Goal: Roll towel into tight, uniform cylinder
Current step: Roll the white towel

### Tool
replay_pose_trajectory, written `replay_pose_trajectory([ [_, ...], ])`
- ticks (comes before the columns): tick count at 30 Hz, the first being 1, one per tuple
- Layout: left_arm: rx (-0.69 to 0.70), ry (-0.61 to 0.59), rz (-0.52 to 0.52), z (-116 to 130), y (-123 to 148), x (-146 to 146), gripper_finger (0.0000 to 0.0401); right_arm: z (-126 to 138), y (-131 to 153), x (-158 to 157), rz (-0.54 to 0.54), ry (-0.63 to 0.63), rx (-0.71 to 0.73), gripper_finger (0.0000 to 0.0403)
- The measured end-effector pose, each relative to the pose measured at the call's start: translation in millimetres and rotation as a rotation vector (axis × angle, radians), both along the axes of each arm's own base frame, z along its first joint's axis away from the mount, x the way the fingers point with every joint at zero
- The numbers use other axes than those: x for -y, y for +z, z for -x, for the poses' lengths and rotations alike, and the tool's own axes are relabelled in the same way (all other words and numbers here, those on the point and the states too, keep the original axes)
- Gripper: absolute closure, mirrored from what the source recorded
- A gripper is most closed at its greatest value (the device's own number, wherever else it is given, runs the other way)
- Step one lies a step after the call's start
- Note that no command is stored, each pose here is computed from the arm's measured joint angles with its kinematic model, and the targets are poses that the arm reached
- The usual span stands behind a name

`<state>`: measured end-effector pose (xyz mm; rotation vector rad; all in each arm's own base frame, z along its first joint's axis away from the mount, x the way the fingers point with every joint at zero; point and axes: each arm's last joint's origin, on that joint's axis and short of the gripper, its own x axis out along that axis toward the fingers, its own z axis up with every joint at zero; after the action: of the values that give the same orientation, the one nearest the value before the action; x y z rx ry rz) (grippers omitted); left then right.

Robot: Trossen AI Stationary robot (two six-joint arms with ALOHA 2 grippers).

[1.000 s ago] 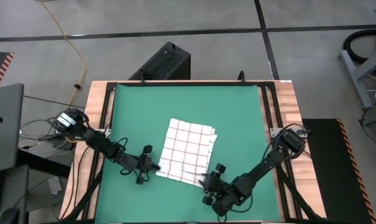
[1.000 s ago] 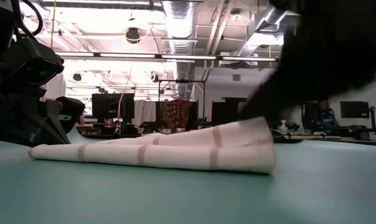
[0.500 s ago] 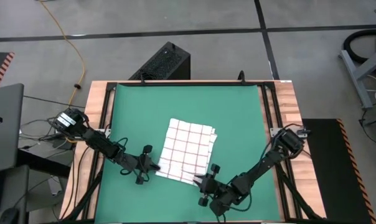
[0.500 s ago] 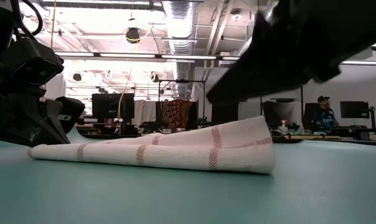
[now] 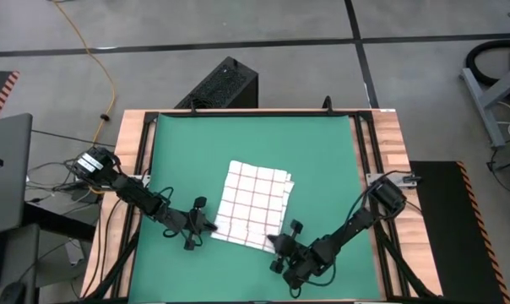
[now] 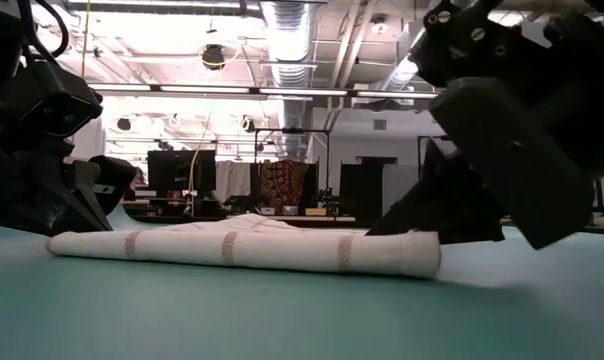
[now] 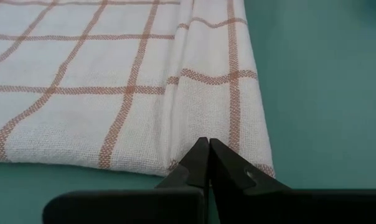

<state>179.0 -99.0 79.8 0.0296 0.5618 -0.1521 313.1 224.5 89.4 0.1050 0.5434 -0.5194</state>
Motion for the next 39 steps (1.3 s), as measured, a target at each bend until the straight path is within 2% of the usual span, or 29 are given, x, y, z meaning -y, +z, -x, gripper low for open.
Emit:
replay_pose_trajectory([
  [3, 0.0, 0.001, 0.001, 0, 0, 0, 0.0401, 1, -6, -1, 0.011, -0.013, 0.007, 0.0385],
  [7, 0.0, 0.001, 0.001, 0, 0, 0, 0.0401, 3, 2, -1, 0.046, 0.0, 0.009, 0.0378],
  [12, 0.002, 0.001, 0.002, 0, 0, 0, 0.0401, 8, 32, -3, 0.126, 0.043, 0.027, 0.037],
  [16, 0.002, 0.001, 0.002, 0, 0, 0, 0.0401, 11, 61, -4, 0.134, 0.07, 0.077, 0.0364],
  [18, 0.002, 0.001, 0.002, 0, 0, 0, 0.0401, 8, 69, -7, 0.124, 0.121, 0.085, 0.0355],
  [23, 0.003, -0.002, -0.003, 0, 0, 0, 0.0401, -2, 73, -14, 0.096, 0.265, 0.102, 0.0298],
  [28, 0.002, 0.0, -0.002, 0, 0, 0, 0.0401, 0, 66, -9, 0.113, 0.264, 0.028, 0.0202],
  [31, 0.001, 0.0, -0.002, 0, 0, 0, 0.0401, 0, 65, -9, 0.111, 0.273, 0.025, 0.016],
  [34, 0.001, 0.001, -0.003, 0, 0, 0, 0.0401, -1, 60, -11, 0.1, 0.298, 0.006, 0.0146],
  [39, 0.003, 0.015, -0.017, 0, 0, -1, 0.0401, 0, 41, -14, 0.109, 0.305, -0.033, 0.0143],
])
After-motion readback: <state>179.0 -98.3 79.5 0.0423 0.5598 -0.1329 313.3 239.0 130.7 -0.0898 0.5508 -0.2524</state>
